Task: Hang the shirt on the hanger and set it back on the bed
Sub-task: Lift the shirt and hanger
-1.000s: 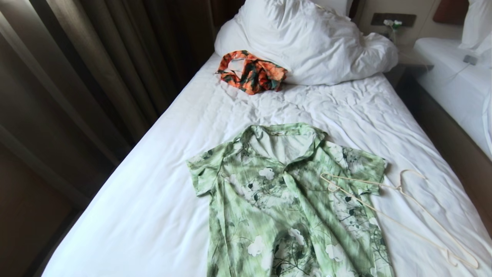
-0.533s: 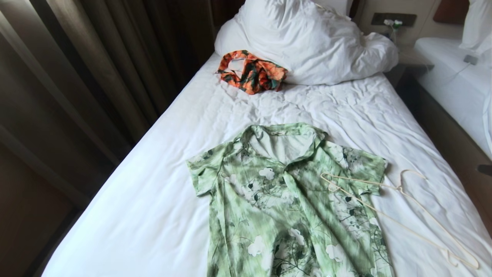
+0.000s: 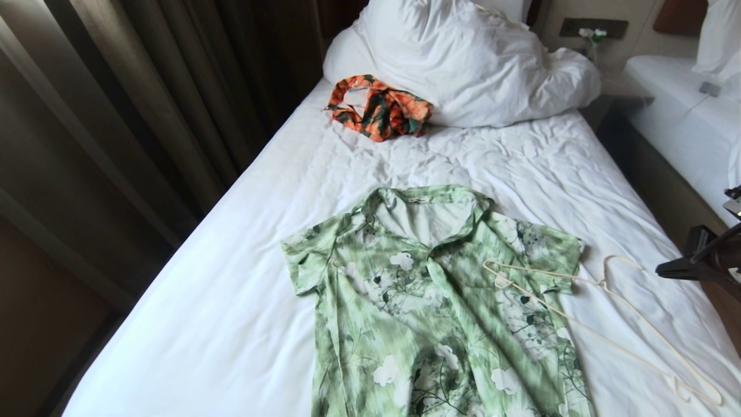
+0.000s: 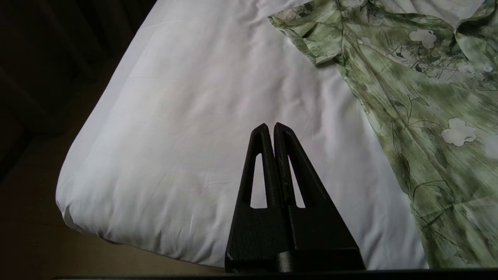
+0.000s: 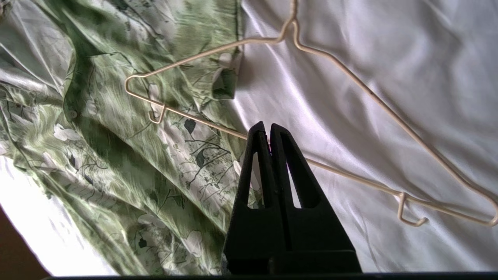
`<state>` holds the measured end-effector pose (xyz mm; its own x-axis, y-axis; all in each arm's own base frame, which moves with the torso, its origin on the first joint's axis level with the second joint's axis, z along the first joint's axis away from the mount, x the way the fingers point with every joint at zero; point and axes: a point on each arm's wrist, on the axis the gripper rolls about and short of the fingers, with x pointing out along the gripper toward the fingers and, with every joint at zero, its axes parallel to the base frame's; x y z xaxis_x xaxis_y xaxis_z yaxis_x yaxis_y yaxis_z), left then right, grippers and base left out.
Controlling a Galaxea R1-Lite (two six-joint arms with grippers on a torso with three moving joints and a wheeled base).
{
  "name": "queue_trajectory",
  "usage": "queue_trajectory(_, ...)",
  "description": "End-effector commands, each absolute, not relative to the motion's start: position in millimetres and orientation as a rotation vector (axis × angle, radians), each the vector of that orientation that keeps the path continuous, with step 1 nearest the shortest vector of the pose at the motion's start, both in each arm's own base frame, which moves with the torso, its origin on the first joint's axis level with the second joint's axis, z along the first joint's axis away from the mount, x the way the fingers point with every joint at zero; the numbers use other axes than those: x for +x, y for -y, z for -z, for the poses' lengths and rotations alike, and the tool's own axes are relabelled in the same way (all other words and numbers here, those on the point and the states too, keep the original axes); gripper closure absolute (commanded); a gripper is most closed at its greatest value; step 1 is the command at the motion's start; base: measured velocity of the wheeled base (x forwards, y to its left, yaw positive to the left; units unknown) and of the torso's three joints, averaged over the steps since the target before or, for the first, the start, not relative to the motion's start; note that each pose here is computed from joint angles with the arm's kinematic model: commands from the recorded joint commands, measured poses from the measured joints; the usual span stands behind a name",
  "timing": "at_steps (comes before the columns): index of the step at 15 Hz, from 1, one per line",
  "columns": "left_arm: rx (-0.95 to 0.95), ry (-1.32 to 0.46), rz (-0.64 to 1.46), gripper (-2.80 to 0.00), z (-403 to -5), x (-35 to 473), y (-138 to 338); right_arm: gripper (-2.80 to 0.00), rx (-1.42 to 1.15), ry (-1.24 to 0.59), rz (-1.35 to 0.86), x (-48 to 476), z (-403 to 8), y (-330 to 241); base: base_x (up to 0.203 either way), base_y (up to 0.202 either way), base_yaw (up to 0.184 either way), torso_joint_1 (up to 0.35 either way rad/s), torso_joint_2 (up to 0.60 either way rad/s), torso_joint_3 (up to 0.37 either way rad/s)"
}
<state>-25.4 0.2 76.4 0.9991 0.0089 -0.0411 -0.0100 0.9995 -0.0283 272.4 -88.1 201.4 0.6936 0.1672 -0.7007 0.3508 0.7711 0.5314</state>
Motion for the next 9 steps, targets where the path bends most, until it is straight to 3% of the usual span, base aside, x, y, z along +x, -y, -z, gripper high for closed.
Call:
queue_trajectory(1,-0.029,-0.043,-0.010,0.00,-76,-25,0,0.00,0.852,-1.019,0.067,282,-166,133,0.000,0.000,0.000,0.000,0.00,0.000)
queue_trajectory(4,-0.029,-0.043,-0.010,0.00,-76,-25,0,0.00,0.809,-1.089,-0.020,279,-146,153,0.000,0.000,0.000,0.000,0.00,0.000)
queue_trajectory(5,-0.029,-0.043,-0.010,0.00,-76,-25,0,-2.80,0.784,-1.103,-0.038,277,-140,160,0.000,0.000,0.000,0.000,0.00,0.000)
queue_trajectory(9,-0.029,-0.043,-0.009,0.00,-76,-25,0,-2.80,0.779,-1.066,-0.210,277,-111,183,0.000,0.000,0.000,0.000,0.00,0.000)
